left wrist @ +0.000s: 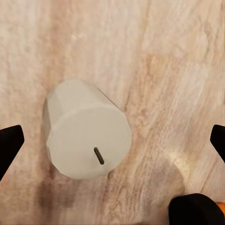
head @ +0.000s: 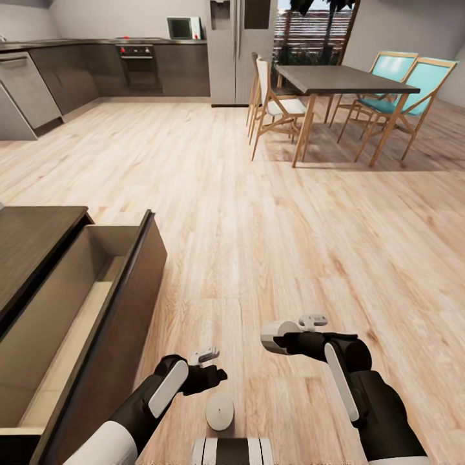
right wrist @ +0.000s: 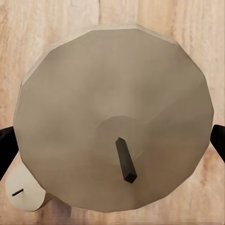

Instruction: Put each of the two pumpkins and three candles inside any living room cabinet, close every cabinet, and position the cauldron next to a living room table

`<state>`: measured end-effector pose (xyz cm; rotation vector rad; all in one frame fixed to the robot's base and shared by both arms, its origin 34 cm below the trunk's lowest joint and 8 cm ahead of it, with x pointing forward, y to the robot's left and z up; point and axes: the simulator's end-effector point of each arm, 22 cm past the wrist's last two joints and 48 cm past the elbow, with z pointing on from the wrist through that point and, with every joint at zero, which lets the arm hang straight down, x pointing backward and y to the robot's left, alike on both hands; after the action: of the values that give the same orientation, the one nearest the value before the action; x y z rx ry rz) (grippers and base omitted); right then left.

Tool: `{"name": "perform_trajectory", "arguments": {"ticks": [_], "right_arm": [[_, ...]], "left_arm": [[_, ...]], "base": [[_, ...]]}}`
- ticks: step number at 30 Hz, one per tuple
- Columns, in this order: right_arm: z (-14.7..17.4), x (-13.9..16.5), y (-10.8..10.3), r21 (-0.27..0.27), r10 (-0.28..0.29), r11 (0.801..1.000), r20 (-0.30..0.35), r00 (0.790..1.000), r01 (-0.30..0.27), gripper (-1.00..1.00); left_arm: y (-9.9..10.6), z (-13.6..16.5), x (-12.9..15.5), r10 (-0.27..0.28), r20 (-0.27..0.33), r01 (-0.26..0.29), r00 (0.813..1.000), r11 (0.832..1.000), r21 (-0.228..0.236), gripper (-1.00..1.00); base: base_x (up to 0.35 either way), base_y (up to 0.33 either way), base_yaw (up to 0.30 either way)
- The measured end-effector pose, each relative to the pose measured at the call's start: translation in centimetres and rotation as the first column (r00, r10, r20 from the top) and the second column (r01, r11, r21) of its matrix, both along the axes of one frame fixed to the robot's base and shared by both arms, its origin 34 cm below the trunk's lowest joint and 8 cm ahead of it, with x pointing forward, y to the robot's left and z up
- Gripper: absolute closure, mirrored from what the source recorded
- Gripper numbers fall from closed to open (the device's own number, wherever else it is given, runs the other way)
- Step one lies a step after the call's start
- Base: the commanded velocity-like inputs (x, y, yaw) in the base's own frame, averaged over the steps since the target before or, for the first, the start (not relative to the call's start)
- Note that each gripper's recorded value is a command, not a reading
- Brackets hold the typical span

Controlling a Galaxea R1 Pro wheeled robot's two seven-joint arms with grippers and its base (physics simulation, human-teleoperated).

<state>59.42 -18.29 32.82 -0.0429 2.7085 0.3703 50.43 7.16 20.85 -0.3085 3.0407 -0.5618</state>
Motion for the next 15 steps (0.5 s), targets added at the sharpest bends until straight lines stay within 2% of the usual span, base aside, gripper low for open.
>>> {"name": "perform_trajectory", "arguments": {"ticks": [7,15], "right_arm": [[-1.0,-0.5,0.6,0.025,0.011,1.0,-0.028,1.0,-0.011,1.0],[-1.1,-0.9,2.9,0.132,0.055,0.99,-0.035,0.998,-0.05,1.0]], "left_arm": [[0.0,-1.3,-0.8,-0.001,-0.028,0.001,1.0,1.0,0.001,-1.0],[-0.9,-2.5,-1.9,-0.005,-0.057,0.005,0.998,1.0,-0.01,-1.0]], "base": [[0.0,0.0,0.0],[0.0,0.0,0.0]]}}
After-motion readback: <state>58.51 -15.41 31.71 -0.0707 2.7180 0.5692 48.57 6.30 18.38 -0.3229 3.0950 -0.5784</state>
